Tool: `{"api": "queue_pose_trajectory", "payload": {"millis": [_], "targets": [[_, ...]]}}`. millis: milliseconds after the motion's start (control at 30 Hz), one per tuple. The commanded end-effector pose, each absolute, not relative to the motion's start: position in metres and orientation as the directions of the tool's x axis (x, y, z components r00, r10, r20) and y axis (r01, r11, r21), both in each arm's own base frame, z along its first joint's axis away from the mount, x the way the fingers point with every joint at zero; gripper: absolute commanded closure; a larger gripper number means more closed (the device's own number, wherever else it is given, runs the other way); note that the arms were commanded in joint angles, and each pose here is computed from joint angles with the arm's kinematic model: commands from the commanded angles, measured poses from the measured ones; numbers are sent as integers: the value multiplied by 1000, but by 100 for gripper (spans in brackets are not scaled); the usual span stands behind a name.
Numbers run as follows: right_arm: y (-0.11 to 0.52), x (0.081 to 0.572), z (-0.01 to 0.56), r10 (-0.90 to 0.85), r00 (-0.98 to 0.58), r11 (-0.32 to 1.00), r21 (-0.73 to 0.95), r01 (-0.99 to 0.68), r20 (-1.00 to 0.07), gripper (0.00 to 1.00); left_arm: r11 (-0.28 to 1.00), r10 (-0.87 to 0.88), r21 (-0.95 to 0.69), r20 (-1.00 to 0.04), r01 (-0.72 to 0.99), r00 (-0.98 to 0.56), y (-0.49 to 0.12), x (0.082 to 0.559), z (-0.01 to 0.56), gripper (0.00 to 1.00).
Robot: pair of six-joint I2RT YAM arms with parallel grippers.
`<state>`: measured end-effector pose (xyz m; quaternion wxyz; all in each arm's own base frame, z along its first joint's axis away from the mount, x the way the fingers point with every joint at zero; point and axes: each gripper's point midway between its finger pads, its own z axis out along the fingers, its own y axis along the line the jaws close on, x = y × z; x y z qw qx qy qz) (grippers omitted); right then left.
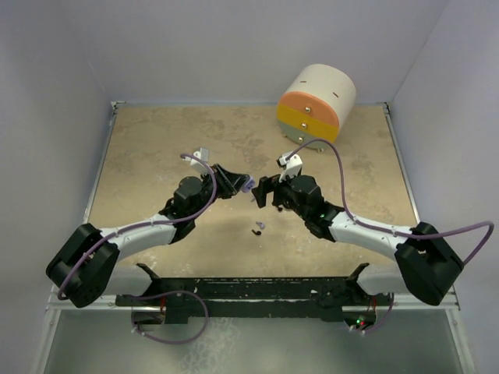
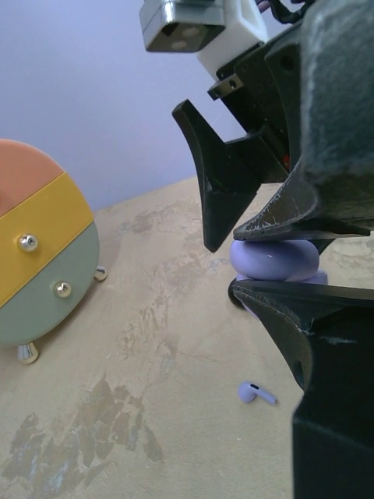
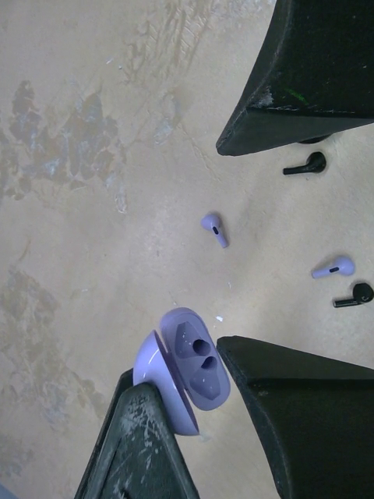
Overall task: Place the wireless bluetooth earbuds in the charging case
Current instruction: Open the charging case, then pick up the earbud from the center of the board.
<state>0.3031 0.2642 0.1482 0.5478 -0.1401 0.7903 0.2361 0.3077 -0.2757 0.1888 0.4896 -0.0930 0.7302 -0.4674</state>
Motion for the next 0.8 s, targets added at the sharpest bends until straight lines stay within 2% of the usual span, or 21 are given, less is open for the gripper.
{"api": "queue_pose_trajectory", "payload": {"millis": [0,167,333,500,633,767], "targets": [[270,313,167,111,-313,846,255,-469,-943,0,468,-633,-793,-609,391,-478,-283,305,229,100],[269,313,170,125,-309,846,263,-463,-943,0,461,-656,-808,-589,367,-472,-278,304,230,100],[256,302,158,139,-356,860,290,-419,-924,2,545,-708,-801,-599,249,-374,-245,315,233,100],[248,289,134,141,-441,867,325,-377,-886,13,519,-779,-836,-548,176,-304,-221,314,236,100],[255,289,118,120,-500,874,330,-356,-858,27,467,-823,-870,-493,155,-282,-212,310,236,100],[269,293,108,113,-555,884,338,-322,-824,30,414,-861,-899,-438,144,-258,-203,306,235,100]]}}
